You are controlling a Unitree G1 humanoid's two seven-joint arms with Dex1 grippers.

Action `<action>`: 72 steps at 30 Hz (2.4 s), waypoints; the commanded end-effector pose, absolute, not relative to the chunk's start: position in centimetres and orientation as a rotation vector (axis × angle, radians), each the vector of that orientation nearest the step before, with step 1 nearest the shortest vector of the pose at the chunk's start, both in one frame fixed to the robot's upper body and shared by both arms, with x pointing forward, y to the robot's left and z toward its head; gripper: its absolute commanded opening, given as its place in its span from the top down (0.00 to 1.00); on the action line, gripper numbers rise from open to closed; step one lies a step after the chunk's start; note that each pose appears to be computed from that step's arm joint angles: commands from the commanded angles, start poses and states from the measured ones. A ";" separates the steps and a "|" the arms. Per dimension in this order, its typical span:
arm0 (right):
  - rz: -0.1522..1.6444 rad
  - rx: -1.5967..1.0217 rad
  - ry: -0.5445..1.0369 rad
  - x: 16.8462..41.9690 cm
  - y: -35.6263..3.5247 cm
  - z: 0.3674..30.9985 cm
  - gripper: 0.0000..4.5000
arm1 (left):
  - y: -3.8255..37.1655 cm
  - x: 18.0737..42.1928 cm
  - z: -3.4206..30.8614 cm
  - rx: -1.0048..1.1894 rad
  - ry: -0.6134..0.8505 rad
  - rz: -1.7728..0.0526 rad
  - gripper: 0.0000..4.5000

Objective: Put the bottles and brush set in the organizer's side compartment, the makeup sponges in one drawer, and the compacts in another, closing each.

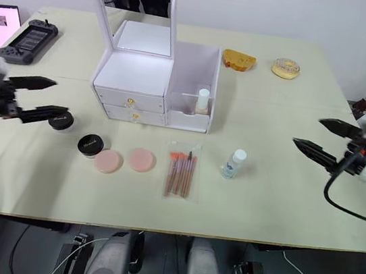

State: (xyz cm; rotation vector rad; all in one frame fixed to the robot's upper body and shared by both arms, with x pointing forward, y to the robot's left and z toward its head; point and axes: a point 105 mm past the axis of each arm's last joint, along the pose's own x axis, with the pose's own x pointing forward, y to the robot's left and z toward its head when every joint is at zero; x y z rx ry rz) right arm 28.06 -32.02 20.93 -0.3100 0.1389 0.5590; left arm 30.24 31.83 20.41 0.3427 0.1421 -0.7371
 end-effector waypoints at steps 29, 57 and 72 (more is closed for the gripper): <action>0.915 -0.310 0.133 25.6 -23.0 24.1 0.01 | 20.6 28.0 22.2 0.260 0.091 -1.184 0.00; 0.849 -0.261 0.194 26.9 -19.1 17.0 0.38 | 12.0 27.3 21.9 0.273 0.035 -1.403 0.00; 0.886 -0.241 0.201 27.0 -17.9 16.8 0.68 | 12.7 27.5 21.5 0.278 0.045 -1.365 0.00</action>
